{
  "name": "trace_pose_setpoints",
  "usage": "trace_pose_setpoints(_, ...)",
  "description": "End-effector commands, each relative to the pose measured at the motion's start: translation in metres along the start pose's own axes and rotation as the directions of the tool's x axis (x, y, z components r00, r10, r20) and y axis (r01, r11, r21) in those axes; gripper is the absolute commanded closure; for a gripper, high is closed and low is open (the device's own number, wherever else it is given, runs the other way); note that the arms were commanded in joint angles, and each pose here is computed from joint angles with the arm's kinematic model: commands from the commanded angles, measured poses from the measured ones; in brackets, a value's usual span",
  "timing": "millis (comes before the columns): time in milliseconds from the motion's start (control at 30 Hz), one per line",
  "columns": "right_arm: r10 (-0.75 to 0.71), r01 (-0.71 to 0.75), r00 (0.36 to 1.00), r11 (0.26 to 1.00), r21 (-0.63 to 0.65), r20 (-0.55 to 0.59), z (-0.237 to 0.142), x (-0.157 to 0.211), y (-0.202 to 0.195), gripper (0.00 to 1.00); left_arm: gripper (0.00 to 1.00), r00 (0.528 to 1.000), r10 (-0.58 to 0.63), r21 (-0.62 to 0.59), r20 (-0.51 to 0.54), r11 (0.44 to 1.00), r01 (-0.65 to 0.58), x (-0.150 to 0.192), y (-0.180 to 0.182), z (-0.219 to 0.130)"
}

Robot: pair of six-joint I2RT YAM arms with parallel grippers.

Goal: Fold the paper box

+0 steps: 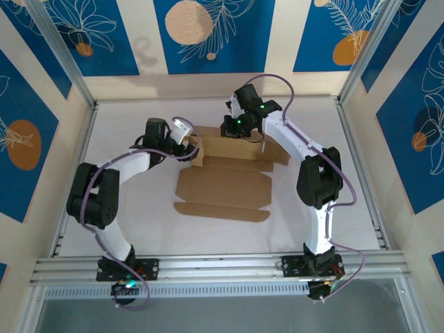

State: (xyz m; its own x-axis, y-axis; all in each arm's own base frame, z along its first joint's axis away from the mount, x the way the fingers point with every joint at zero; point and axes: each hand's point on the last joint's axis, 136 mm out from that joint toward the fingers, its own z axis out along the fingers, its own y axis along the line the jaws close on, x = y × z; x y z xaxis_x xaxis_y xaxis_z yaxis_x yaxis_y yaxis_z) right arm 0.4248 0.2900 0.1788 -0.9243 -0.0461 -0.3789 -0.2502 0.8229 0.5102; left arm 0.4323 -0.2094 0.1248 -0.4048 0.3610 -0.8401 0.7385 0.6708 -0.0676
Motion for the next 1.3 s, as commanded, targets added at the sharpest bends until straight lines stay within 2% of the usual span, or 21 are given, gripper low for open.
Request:
trace_pose_setpoints(0,-0.022,0.021,0.999,0.999,-0.031,-0.044,0.002,0.011,0.010,0.99,0.29,1.000,0.021,0.011,0.001,1.000,-0.021,-0.009,-0.001,0.008)
trace_pose_setpoints(100,-0.019,0.017,0.999,0.999,-0.035,-0.046,0.003,0.011,0.011,0.99,0.33,1.000,0.020,0.001,-0.011,1.000,-0.020,-0.009,-0.001,0.013)
trace_pose_setpoints(233,-0.016,0.014,0.999,0.999,-0.042,-0.051,0.005,0.011,0.012,0.99,0.44,0.999,0.028,-0.013,-0.041,0.999,-0.029,-0.008,-0.001,0.019)
trace_pose_setpoints(400,-0.003,0.000,0.999,0.999,-0.043,-0.046,0.005,0.010,0.013,0.99,0.66,0.998,0.035,-0.051,-0.057,0.998,-0.038,-0.006,-0.002,0.021)
trace_pose_setpoints(633,0.044,-0.047,0.998,0.997,-0.065,-0.047,0.004,0.013,0.016,0.98,0.76,0.993,0.092,-0.148,-0.078,0.984,-0.103,-0.003,-0.008,0.025)
trace_pose_setpoints(767,0.088,-0.093,0.995,0.990,-0.103,-0.048,0.001,0.017,0.022,0.97,0.87,0.993,0.096,-0.247,-0.066,0.963,-0.109,-0.003,-0.003,0.023)
trace_pose_setpoints(967,0.130,-0.137,0.990,0.979,-0.148,-0.054,0.001,0.025,0.028,0.97,0.92,0.998,0.049,-0.336,0.032,0.941,-0.035,-0.007,-0.002,0.016)
trace_pose_setpoints(1100,0.154,-0.163,0.986,0.975,-0.153,-0.069,0.005,0.031,0.027,0.96,0.94,0.995,0.089,-0.389,0.047,0.919,-0.064,-0.005,-0.008,0.017)
trace_pose_setpoints(1267,0.187,-0.197,0.979,0.969,-0.152,-0.081,0.011,0.039,0.027,0.95,0.99,0.994,0.109,-0.503,0.025,0.860,-0.082,0.003,-0.003,0.019)
